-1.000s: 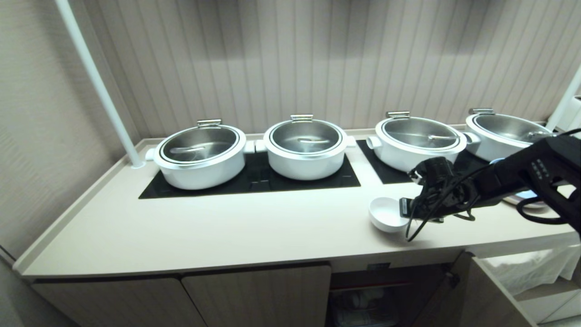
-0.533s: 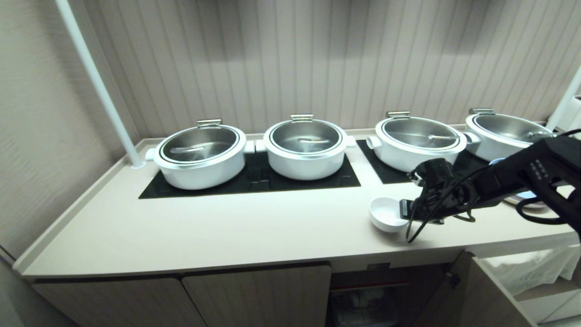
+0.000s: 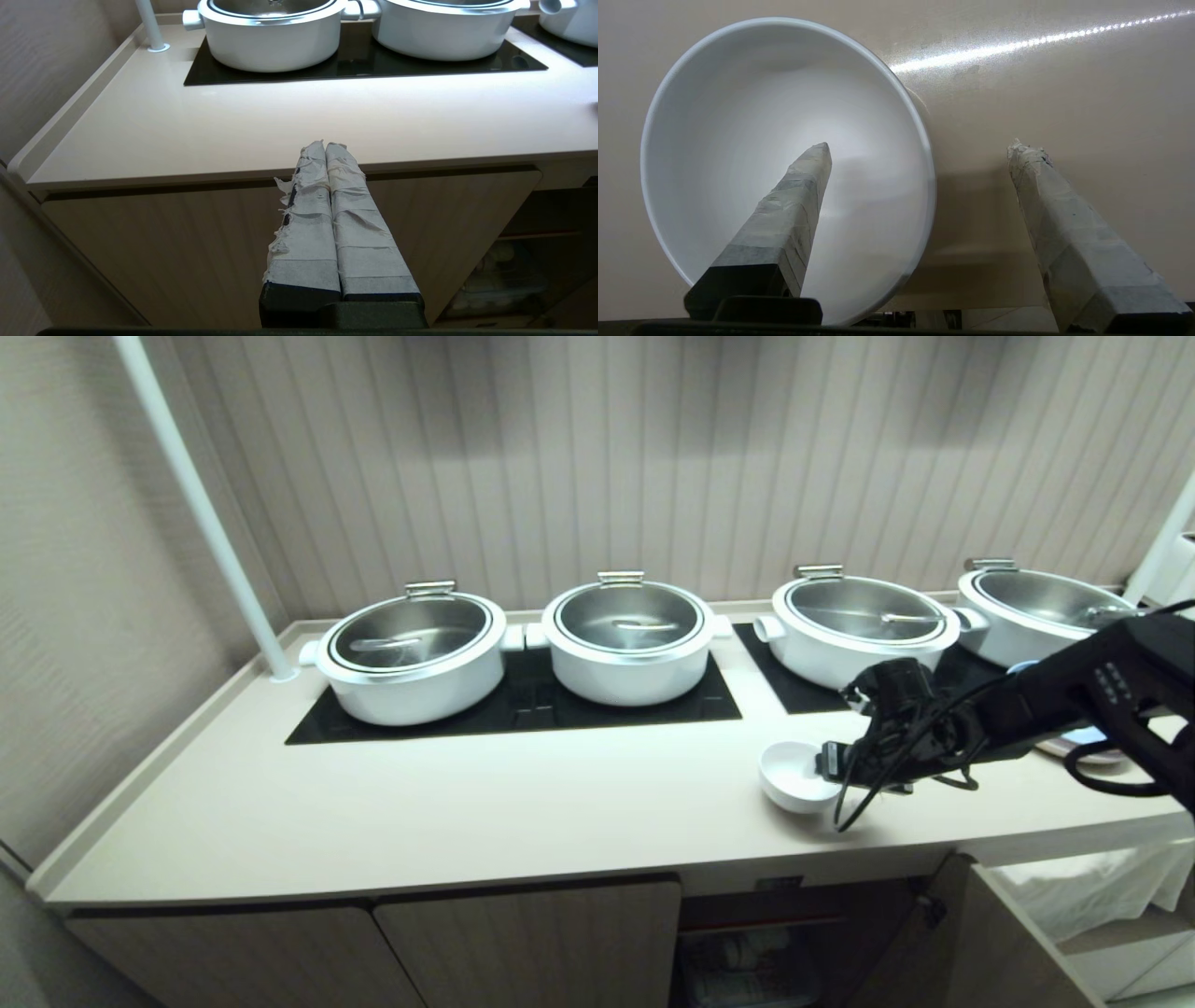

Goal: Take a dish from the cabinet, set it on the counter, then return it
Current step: Place it on the table

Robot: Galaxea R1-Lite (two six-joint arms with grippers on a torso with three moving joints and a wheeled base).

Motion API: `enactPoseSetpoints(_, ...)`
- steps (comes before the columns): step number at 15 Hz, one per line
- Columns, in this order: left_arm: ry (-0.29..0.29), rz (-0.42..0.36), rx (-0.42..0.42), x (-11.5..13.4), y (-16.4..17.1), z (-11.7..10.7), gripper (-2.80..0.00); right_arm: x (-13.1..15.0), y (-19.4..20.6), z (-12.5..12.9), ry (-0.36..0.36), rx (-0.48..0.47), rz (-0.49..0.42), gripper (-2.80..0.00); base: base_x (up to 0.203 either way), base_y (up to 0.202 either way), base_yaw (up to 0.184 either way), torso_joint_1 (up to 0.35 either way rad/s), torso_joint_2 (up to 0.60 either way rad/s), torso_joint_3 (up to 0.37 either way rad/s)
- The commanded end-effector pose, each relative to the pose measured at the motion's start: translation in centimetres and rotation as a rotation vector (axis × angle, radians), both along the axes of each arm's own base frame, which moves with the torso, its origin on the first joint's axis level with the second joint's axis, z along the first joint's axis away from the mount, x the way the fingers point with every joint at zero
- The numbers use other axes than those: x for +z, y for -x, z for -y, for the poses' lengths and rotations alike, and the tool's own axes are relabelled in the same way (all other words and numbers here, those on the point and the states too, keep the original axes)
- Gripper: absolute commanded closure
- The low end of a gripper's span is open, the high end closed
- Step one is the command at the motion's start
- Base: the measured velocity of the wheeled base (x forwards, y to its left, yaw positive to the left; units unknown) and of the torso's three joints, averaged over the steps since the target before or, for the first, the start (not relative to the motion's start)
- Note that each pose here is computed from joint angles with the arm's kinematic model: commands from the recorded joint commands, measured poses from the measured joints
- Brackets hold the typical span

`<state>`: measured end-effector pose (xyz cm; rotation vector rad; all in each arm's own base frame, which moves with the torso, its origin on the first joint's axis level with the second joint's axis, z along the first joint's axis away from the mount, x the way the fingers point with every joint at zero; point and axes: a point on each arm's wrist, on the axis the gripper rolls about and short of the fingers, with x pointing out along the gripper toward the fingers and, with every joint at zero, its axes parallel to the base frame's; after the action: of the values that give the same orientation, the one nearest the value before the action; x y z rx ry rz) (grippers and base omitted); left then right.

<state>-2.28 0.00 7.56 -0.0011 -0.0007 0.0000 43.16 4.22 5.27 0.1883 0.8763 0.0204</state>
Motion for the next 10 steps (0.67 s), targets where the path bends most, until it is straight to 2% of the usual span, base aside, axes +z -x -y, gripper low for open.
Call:
enactPoseSetpoints(1,0.000,0.000,0.001,0.0,0.0,0.0,0.00,0.5,0.1,0.0,-0.002,0.000,0.012,-2.80,0.000,0.000,0.000,0.000,0.00,0.000)
enactPoseSetpoints(6,0.000,0.001,0.001,0.0,0.0,0.0,0.00,1.8,0.3,0.0,-0.001,0.001,0.044,-2.80,0.000,0.000,0.000,0.000,0.00,0.000)
enactPoseSetpoints(10,0.000,0.001,0.000,0.0,0.0,0.0,0.00,1.8,1.1,0.2,0.038,-0.025,0.073,-2.80,0.000,0.000,0.000,0.000,0.00,0.000)
